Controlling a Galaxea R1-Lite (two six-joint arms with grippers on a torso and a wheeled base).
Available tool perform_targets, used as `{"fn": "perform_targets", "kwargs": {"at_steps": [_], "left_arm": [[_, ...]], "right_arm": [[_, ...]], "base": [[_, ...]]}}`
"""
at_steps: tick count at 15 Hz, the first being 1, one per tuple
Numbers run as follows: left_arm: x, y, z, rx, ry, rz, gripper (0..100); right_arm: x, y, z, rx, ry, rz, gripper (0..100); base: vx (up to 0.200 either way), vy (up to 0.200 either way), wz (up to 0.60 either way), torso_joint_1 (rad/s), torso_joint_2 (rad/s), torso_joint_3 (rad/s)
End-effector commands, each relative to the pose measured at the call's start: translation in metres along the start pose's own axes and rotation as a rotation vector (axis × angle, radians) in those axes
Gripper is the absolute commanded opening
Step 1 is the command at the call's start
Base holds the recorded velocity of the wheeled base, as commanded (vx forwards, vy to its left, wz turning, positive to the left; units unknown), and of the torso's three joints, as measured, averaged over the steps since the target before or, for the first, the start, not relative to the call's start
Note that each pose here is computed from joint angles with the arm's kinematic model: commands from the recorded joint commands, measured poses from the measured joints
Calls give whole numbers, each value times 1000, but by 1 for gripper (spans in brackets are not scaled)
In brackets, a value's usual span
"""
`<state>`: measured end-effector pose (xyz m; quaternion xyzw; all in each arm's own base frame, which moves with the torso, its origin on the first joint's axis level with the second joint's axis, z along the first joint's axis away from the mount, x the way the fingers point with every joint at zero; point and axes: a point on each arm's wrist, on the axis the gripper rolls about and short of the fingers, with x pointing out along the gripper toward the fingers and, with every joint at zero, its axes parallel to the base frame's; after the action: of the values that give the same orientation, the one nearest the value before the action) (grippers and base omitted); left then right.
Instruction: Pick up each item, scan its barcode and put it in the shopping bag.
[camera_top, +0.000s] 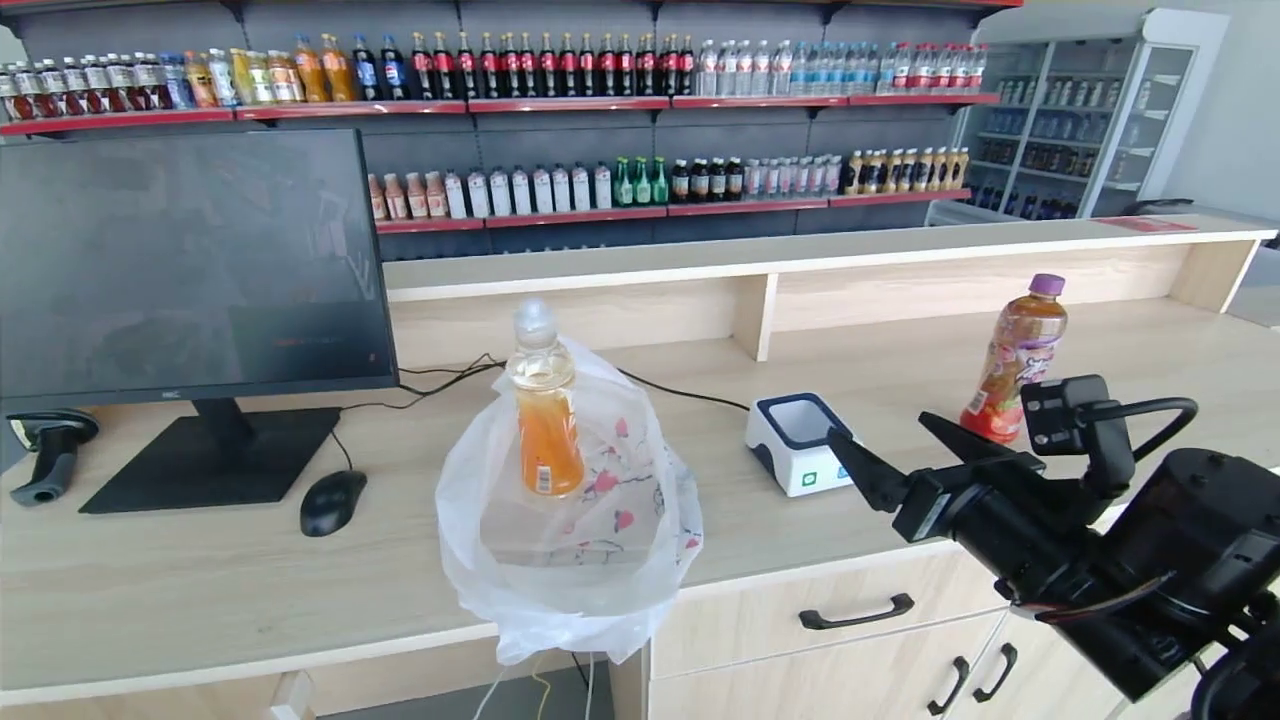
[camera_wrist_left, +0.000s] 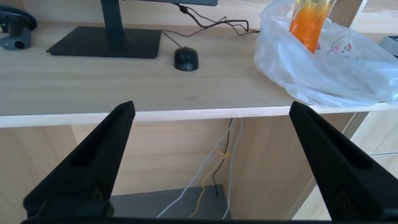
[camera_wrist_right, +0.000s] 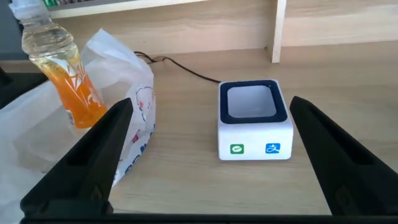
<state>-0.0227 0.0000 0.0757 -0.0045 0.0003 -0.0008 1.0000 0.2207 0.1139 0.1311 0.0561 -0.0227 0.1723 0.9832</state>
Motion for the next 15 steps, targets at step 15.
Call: {"fn": "perform_targets", "kwargs": {"at_steps": [15], "left_arm": [[0,0,0,-6,-1,2,100]], "right_arm": [[-2,20,-1,0,4,79,100]], "base": [[0,-200,40,2,2,1]]}}
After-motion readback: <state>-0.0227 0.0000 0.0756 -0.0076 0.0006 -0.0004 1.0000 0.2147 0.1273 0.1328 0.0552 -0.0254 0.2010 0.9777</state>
